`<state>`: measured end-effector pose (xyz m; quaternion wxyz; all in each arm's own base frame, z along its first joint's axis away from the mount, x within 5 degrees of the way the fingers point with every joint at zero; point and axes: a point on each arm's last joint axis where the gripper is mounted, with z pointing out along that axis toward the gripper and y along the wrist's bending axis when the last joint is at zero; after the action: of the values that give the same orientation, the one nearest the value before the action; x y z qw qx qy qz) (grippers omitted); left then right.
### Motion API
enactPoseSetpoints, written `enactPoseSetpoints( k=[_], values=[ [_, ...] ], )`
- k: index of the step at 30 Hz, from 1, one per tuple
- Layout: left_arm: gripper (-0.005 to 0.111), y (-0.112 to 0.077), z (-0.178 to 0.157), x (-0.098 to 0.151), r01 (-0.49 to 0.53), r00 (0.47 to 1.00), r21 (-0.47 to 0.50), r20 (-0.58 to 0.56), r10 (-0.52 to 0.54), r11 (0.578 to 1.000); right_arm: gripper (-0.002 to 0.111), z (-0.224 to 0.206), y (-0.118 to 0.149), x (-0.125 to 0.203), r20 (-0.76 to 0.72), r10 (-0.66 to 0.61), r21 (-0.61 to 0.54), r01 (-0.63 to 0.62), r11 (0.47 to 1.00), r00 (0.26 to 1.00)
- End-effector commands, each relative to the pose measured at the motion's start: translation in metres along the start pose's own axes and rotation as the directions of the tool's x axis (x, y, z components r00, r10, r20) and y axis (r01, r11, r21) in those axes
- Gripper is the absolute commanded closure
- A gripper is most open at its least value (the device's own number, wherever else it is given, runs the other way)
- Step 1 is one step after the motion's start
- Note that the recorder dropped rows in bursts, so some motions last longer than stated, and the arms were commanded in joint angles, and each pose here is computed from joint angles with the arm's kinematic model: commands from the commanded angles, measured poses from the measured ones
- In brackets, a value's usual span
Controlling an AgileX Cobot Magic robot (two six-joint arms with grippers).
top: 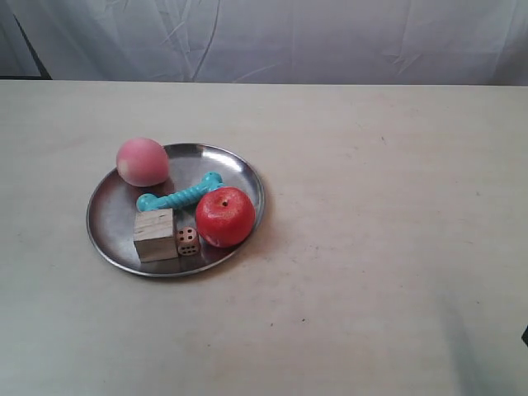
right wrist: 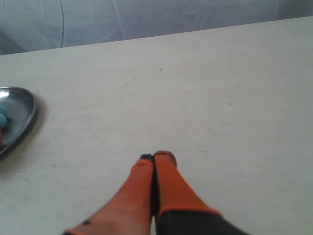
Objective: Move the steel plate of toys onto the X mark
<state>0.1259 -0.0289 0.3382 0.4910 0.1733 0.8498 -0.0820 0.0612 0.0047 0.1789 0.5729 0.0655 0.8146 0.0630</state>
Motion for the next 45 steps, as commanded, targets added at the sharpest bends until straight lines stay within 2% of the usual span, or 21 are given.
enactPoseSetpoints(
  k=[1,10,13,17,20,26,33,37,45],
  values=[
    [0.107,0.000,-0.001,0.001,-0.003,1.000,-0.001,0.003,0.003,1.000,0.108,0.000,-0.001,-0.001,0.018,0.006,0.008,-0.006,1.000,1.000],
    [0.107,-0.001,-0.001,0.001,-0.007,1.000,0.000,0.013,0.007,1.000,0.108,0.000,-0.001,-0.002,0.026,0.006,0.010,-0.006,1.000,1.000],
    [0.107,0.001,-0.004,0.006,-0.061,0.997,-0.055,0.039,0.063,0.997,0.108,0.000,-0.001,-0.002,0.026,0.006,0.010,-0.006,1.000,1.000],
    [0.107,0.002,-0.006,0.030,0.050,0.997,-0.127,0.064,-0.043,0.991,0.108,0.000,-0.001,-0.002,0.026,0.006,0.010,-0.006,1.000,1.000],
    [0.107,0.004,-0.009,0.053,0.171,0.980,-0.197,0.140,-0.145,0.965,0.108,0.000,-0.001,-0.002,0.026,0.006,0.010,-0.006,1.000,1.000],
    [0.107,-0.002,-0.006,0.103,0.188,0.962,-0.242,0.242,-0.128,0.952,0.108,0.000,-0.001,-0.002,0.026,0.006,0.010,-0.006,1.000,1.000],
    [0.107,-0.009,0.002,0.146,0.278,0.933,-0.217,0.291,-0.210,0.936,0.108,0.000,-0.001,-0.002,0.026,0.006,0.010,-0.006,1.000,1.000],
    [0.107,-0.010,0.004,0.160,0.300,0.909,-0.206,0.358,-0.213,0.931,0.108,0.000,-0.001,-0.002,0.026,0.006,0.010,-0.006,1.000,1.000],
    [0.107,-0.010,0.012,0.169,0.322,0.903,-0.195,0.359,-0.238,0.926,0.108,0.000,-0.001,-0.002,0.026,0.006,0.010,-0.006,1.000,1.000]
  ],
)
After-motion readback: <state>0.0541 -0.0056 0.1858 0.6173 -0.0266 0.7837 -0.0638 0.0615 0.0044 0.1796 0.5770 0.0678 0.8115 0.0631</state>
